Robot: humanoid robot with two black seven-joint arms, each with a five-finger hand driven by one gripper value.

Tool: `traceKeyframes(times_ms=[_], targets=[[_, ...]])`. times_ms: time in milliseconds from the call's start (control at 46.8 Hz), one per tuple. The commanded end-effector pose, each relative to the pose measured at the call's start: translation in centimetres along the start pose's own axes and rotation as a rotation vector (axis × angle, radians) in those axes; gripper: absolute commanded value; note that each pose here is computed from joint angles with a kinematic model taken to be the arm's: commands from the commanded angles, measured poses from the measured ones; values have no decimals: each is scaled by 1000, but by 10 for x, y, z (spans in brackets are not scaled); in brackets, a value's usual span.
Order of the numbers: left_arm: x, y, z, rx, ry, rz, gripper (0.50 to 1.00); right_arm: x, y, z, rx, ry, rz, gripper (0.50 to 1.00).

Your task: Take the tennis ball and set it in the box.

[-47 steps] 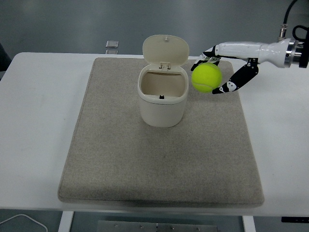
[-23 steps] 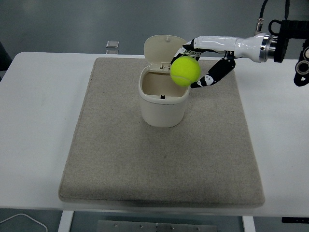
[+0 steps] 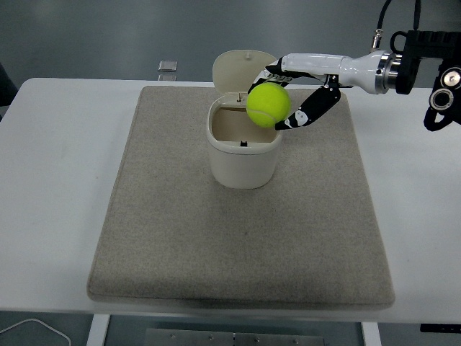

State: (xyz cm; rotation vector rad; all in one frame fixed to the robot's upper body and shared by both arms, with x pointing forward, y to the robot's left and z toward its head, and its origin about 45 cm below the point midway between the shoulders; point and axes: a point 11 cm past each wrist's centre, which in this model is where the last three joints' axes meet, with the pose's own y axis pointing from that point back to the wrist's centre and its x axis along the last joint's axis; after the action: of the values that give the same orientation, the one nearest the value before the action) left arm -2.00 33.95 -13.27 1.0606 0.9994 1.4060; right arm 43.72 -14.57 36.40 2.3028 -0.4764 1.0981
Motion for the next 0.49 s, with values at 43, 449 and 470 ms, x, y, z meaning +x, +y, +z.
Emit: traceKeyframes(times_ms=[43,449,470], targets=[[0,0,0,0,0,0,990,-1,0,1,-3,-1,-1,754],[0,0,0,0,0,0,992,-3,0,0,1,-6,-8,870],[0,0,0,0,0,0,992,-3,0,0,1,-6,-8,883]])
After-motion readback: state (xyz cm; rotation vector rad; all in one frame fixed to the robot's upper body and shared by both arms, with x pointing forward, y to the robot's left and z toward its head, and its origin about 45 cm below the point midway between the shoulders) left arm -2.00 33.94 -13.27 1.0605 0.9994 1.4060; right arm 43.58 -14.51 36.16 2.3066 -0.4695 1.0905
